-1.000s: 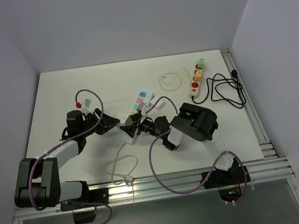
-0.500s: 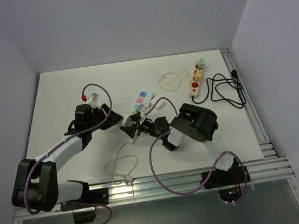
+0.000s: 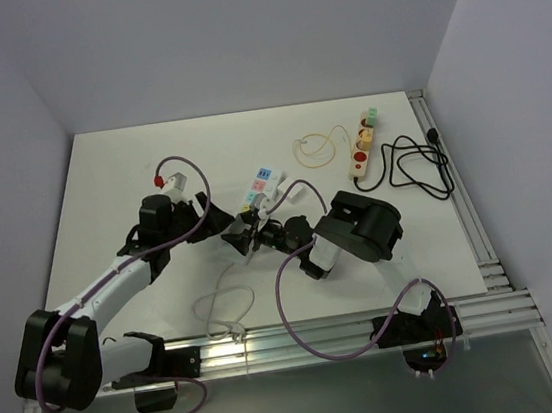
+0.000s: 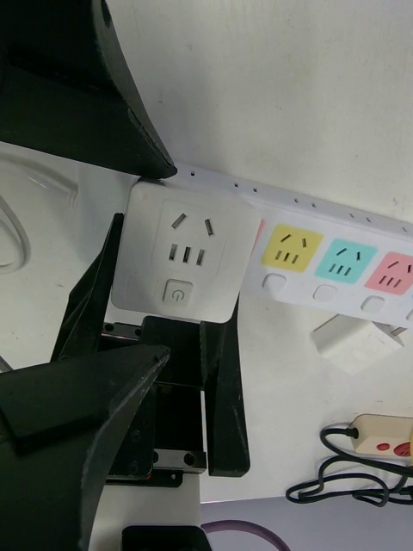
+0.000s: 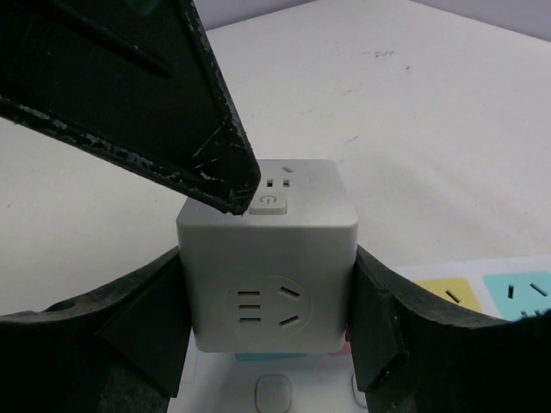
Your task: Insert the plug
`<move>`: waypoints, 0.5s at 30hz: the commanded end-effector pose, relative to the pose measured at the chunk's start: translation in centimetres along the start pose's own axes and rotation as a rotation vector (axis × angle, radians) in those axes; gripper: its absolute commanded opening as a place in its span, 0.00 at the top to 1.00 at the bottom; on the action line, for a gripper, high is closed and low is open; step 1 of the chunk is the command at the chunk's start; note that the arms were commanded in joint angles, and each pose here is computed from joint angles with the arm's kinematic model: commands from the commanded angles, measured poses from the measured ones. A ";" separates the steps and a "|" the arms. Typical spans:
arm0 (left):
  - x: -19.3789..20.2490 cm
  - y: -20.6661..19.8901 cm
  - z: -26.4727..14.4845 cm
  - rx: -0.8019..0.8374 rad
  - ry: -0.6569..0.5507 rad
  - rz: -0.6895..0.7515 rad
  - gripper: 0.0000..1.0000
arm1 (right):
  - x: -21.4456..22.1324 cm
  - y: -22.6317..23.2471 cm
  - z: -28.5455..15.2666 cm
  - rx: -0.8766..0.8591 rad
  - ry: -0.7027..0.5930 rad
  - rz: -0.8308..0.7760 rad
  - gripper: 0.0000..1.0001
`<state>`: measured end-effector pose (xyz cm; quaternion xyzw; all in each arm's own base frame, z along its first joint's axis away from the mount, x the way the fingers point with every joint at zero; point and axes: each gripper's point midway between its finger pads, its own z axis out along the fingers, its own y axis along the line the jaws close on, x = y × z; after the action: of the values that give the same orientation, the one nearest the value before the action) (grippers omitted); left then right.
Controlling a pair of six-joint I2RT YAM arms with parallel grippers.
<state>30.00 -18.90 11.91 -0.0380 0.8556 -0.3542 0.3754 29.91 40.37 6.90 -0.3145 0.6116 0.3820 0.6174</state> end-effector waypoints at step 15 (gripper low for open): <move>0.8 -0.2 1.5 0.009 0.085 0.060 0.21 | 2.5 0.3 -1.9 -0.007 0.013 -0.039 0.81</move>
<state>29.62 -19.50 9.40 -0.0159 0.8774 -0.3435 0.3344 29.90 40.38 6.91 -0.3166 0.6103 0.3808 0.6183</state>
